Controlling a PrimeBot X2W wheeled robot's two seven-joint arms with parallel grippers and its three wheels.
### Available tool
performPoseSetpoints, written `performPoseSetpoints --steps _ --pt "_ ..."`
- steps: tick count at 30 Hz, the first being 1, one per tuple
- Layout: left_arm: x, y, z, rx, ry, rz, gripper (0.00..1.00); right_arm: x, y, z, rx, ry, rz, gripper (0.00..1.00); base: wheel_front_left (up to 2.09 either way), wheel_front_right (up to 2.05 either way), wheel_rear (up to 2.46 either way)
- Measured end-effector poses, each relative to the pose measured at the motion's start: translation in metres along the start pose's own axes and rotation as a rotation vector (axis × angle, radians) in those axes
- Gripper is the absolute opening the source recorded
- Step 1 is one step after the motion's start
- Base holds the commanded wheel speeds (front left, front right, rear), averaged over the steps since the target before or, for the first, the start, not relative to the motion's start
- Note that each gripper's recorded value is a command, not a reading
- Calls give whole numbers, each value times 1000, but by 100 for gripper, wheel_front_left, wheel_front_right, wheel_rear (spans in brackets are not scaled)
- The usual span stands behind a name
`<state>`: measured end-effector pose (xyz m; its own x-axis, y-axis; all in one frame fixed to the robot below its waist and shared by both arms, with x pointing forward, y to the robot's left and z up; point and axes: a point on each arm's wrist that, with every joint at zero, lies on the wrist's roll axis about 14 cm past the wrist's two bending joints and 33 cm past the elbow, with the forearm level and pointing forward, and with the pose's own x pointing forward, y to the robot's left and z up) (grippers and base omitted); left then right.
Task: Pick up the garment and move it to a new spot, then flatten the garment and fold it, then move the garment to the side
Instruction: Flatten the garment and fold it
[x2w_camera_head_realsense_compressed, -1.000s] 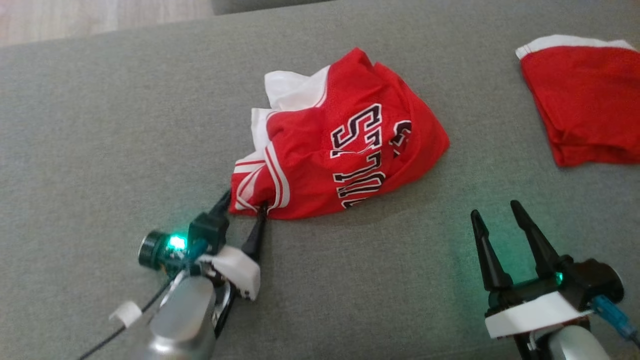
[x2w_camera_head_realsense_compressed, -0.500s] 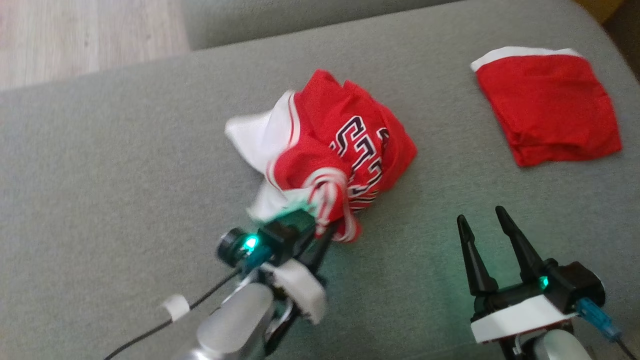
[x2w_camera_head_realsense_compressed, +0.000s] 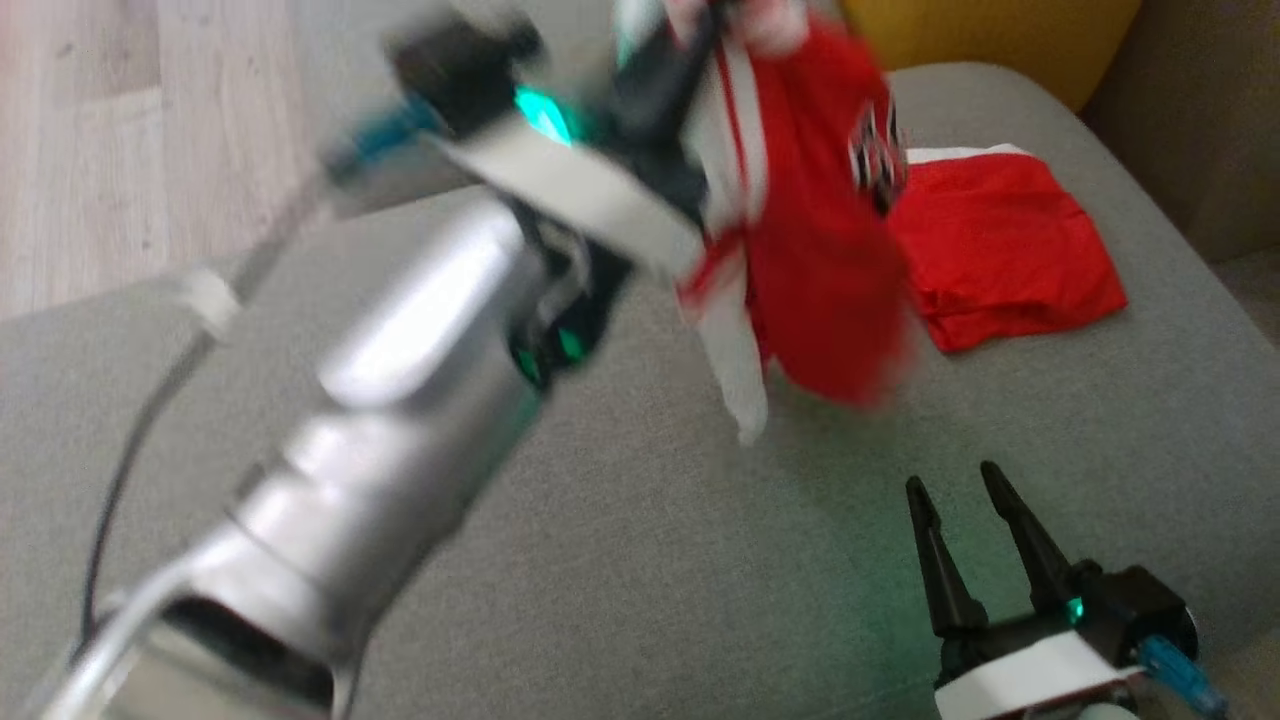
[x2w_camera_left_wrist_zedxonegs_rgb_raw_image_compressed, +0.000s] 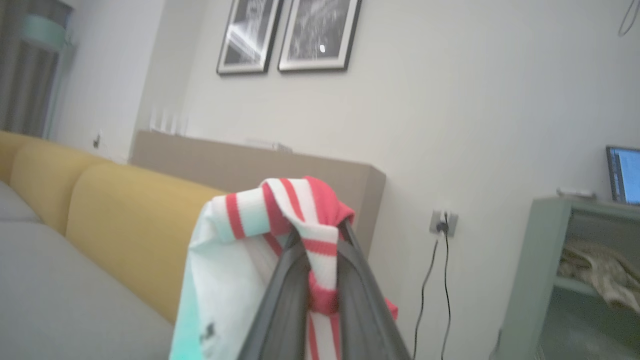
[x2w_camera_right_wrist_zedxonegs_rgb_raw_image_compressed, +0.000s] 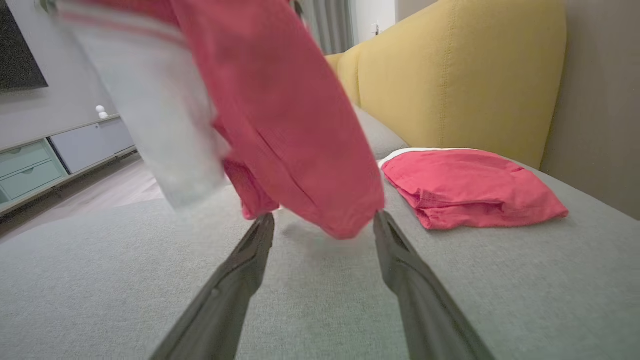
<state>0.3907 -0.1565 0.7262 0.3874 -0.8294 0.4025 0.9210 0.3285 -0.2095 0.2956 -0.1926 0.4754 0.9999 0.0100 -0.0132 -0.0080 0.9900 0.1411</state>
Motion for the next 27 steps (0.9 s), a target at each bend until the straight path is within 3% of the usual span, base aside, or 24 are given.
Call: performPoseSetpoints --steps 5,8,11,13,16,18,19,22,27 --pt "19 13 93 12 -242 72 0 -11 -4 -3 13 3 -25 100 0 0 0" --pt "10 36 100 -13 -253 173 0 -9 -1 -5 18 7 -15 100 0 0 0" --pt "-8 62 76 -3 -184 259 0 -5 4 -4 23 5 0 100 0 0 0" --pt "-41 97 35 -25 -92 380 0 -1 10 -5 27 7 18 100 0 0 0" --pt "-127 147 -50 -75 107 616 0 5 16 -6 32 14 37 100 0 0 0" --pt "-220 169 -117 -132 255 822 0 10 19 -10 26 29 48 100 0 0 0" --pt "-244 171 -130 -141 283 871 0 12 20 -12 23 36 53 100 0 0 0" --pt "-286 176 -143 -156 299 962 0 18 22 -15 19 51 67 100 0 0 0" --pt "-317 178 -137 -120 279 1027 0 26 27 -22 13 75 94 100 0 0 0"
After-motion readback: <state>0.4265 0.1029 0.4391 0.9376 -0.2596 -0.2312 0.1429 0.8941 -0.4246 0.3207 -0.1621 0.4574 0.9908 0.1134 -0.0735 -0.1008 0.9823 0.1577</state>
